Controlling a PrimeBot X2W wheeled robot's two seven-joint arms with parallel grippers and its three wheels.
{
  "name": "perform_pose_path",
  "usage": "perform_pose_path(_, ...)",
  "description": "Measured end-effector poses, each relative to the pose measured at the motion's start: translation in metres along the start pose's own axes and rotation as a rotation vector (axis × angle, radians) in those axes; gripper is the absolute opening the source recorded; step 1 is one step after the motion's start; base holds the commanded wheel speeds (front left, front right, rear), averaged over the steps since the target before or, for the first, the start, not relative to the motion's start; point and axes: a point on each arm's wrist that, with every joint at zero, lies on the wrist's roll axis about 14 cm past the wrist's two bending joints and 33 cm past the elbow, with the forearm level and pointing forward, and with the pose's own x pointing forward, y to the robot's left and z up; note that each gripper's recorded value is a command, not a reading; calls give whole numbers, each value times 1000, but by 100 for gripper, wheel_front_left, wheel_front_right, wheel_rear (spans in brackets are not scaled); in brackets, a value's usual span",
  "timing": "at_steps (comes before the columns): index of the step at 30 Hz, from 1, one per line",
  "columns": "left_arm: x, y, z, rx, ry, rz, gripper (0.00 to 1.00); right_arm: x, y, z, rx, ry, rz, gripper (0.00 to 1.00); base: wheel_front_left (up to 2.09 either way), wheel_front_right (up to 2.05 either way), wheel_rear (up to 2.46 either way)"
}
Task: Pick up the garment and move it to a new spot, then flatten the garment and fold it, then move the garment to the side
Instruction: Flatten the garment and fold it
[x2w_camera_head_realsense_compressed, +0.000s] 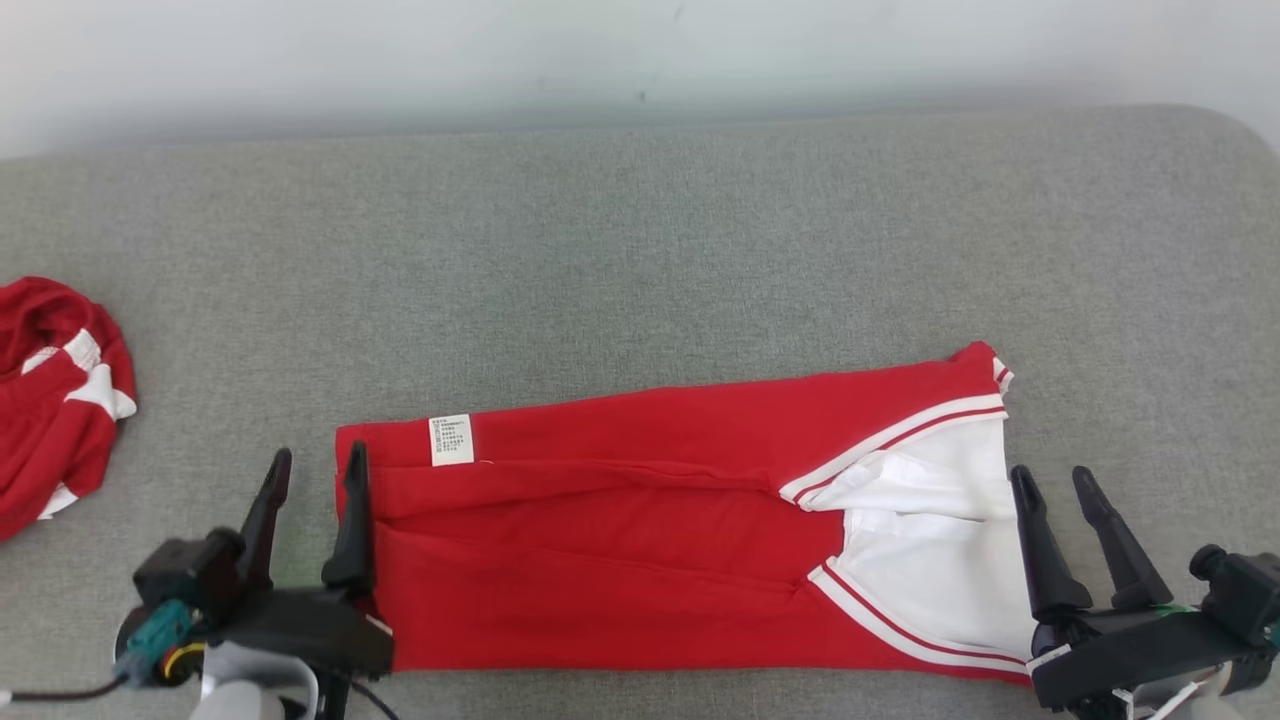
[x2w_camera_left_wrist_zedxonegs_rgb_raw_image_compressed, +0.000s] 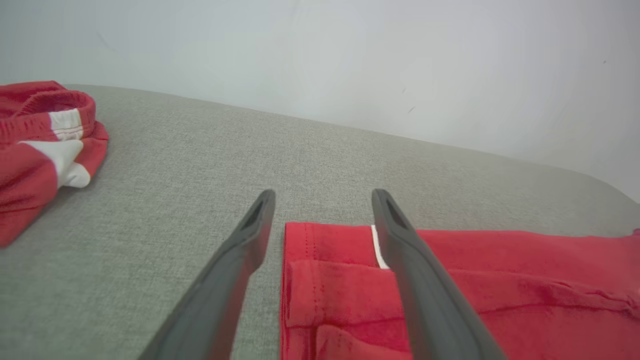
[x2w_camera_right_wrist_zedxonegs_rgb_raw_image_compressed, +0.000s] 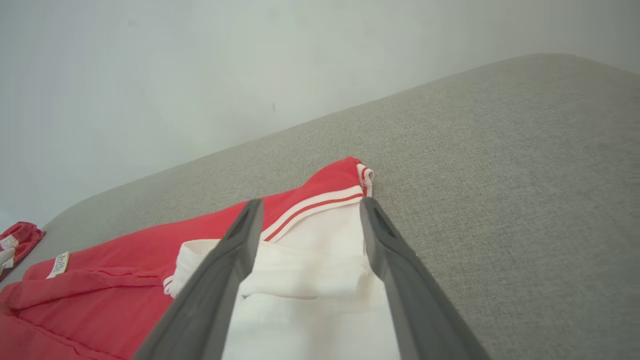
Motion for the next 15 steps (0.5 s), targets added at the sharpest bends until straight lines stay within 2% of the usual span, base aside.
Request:
perform_pose_path(5,-14,1,7,3,-31,17,100,-1,0,5,-4,-16,-2,100,0,0,0)
perform_pose_path(10,-30,4,20,50,-78,42,100,-1,-12,-10,-48,39,-31,100,0,0,0)
perform_pose_path(15,-50,8,22,90,-88,71,100,15,-17,-13,-96,77,-44,100,0,0,0)
